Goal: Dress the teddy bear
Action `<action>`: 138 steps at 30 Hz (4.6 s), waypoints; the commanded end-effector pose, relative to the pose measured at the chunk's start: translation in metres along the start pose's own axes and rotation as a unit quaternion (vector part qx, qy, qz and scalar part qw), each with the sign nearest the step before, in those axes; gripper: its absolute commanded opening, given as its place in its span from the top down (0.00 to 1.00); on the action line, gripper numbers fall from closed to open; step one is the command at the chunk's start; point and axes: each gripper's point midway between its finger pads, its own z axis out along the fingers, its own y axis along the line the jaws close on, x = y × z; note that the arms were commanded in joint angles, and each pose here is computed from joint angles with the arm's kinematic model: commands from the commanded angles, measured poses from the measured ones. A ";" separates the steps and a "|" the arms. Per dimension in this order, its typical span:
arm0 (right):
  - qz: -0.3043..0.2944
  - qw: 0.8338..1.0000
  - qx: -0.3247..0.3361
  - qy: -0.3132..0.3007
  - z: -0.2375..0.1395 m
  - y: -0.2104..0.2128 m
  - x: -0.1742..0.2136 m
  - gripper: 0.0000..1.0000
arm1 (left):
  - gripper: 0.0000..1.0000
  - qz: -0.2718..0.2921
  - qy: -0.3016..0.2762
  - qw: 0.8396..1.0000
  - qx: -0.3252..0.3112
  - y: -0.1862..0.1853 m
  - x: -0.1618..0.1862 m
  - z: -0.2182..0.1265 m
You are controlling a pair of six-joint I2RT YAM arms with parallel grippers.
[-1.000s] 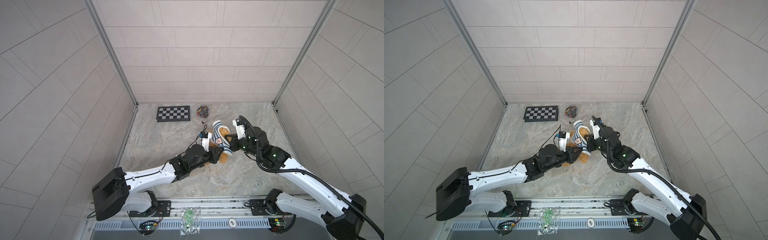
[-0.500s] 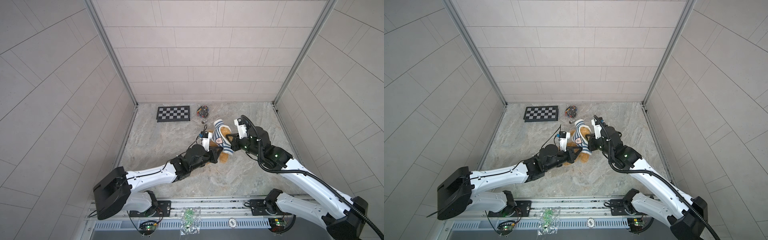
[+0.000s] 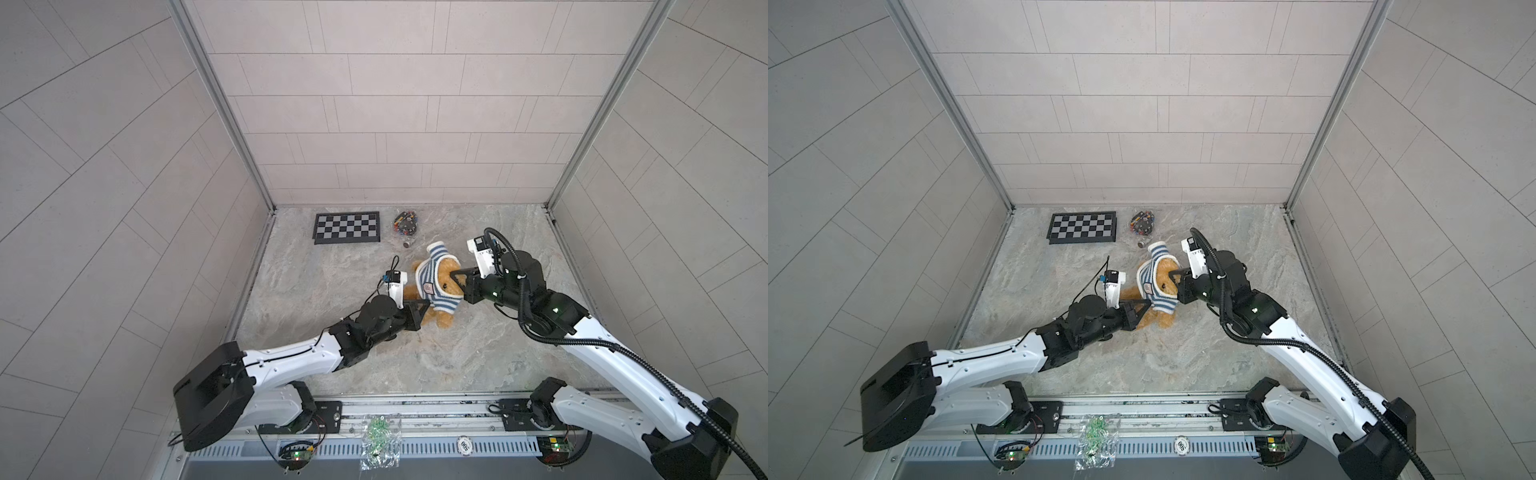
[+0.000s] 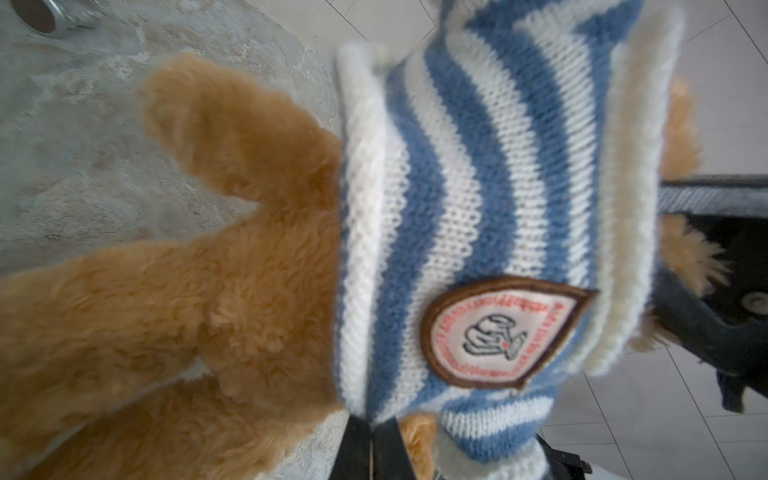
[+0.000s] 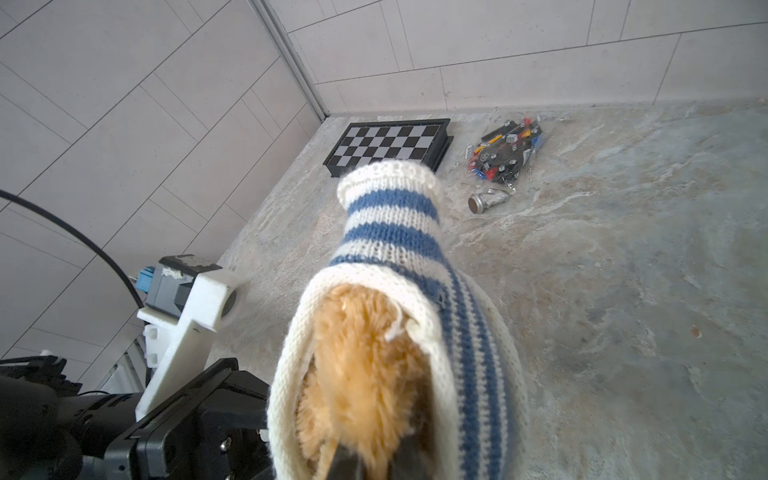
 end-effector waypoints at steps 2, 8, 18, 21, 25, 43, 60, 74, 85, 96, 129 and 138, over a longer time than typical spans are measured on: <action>-0.056 0.997 -0.034 -0.040 -0.014 0.019 -0.025 1.00 | 0.76 0.000 0.006 0.998 0.059 -0.023 -0.011 -0.009; -0.123 0.992 -0.035 -0.023 -0.017 0.019 -0.016 1.00 | 0.49 0.007 0.024 0.997 0.070 -0.025 -0.025 -0.032; -0.223 0.969 -0.094 -0.042 -0.030 0.043 -0.016 1.00 | 0.48 0.003 0.003 0.997 0.071 -0.014 -0.063 -0.053; -0.235 0.965 -0.107 -0.055 -0.032 0.048 -0.017 1.00 | 0.50 0.000 0.008 0.996 0.090 -0.020 -0.064 -0.048; -0.246 0.962 -0.106 -0.047 -0.030 0.046 -0.013 1.00 | 0.54 -0.008 0.004 0.991 0.132 -0.032 -0.069 -0.042; -0.296 0.947 -0.122 -0.014 -0.035 0.047 0.007 1.00 | 1.00 -0.111 -0.020 0.991 0.074 0.037 -0.071 -0.023; -0.328 0.935 -0.134 0.023 -0.034 0.046 0.024 1.00 | 0.63 0.048 -0.006 0.998 0.029 0.015 -0.084 -0.068; -0.350 0.925 -0.145 0.029 -0.032 0.049 0.027 1.00 | 0.45 0.146 0.107 0.982 0.057 -0.055 -0.076 -0.074; -0.366 0.919 -0.137 0.044 -0.031 0.046 0.033 1.00 | 0.61 0.133 0.129 0.980 0.073 -0.065 -0.073 -0.047; -0.379 0.915 -0.131 0.049 -0.031 0.045 0.035 1.00 | 0.99 0.142 0.123 0.980 0.069 -0.068 -0.080 -0.048; -0.329 0.943 -0.032 -0.027 -0.036 0.031 -0.006 1.00 | 1.00 0.061 0.152 0.986 -0.041 0.042 -0.047 -0.036; -0.233 0.971 0.031 -0.054 -0.028 0.013 -0.026 1.00 | 0.94 0.076 0.127 0.988 -0.049 0.042 -0.059 -0.036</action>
